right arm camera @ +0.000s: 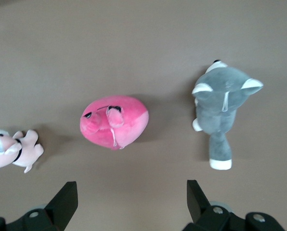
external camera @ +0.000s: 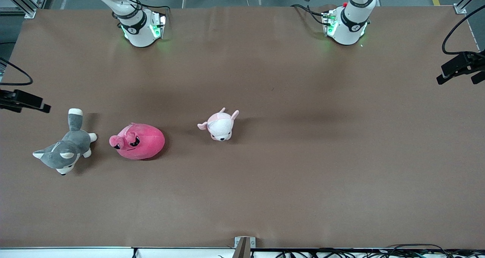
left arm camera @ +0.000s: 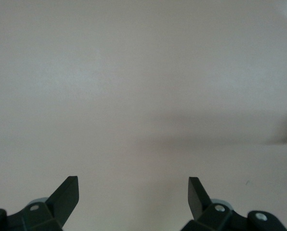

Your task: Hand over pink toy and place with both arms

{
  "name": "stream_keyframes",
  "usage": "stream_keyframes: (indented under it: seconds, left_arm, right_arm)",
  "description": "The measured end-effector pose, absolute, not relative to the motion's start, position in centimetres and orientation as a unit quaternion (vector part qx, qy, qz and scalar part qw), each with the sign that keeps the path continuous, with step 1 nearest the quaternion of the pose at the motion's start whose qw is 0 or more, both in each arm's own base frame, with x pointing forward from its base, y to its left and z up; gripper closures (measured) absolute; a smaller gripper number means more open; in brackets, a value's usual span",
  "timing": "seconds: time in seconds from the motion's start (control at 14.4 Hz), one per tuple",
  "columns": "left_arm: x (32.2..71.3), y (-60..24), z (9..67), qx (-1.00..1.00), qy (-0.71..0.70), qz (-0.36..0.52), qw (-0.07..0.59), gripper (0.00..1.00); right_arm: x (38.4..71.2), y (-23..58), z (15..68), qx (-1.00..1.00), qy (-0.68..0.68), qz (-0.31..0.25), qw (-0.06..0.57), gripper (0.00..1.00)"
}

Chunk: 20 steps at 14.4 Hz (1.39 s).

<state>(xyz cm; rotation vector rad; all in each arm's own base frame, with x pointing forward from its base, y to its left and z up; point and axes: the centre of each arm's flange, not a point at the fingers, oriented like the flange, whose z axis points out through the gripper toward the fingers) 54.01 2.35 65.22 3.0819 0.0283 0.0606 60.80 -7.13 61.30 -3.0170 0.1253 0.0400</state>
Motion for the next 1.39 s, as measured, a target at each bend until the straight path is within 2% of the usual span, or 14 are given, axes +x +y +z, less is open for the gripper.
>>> stream_keyframes:
  seconds: [0.28,0.69,1.39]
  left_arm:
    - [53.5,2.3,65.4,0.999,0.009,0.021,0.03,0.0]
    - [53.6,1.5,65.7,0.999,0.023,0.029,0.03,0.0]
    - [53.6,0.0,65.7,0.999,0.016,0.03,0.03,0.0]
  right_arm:
    - [60.7,-6.9,63.0,-0.999,0.043,-0.002,0.015,0.0]
    - [59.6,-5.8,65.3,-0.998,0.051,-0.03,0.014,0.0]
    - [57.3,-4.3,64.5,-0.998,0.04,-0.042,0.011,0.0]
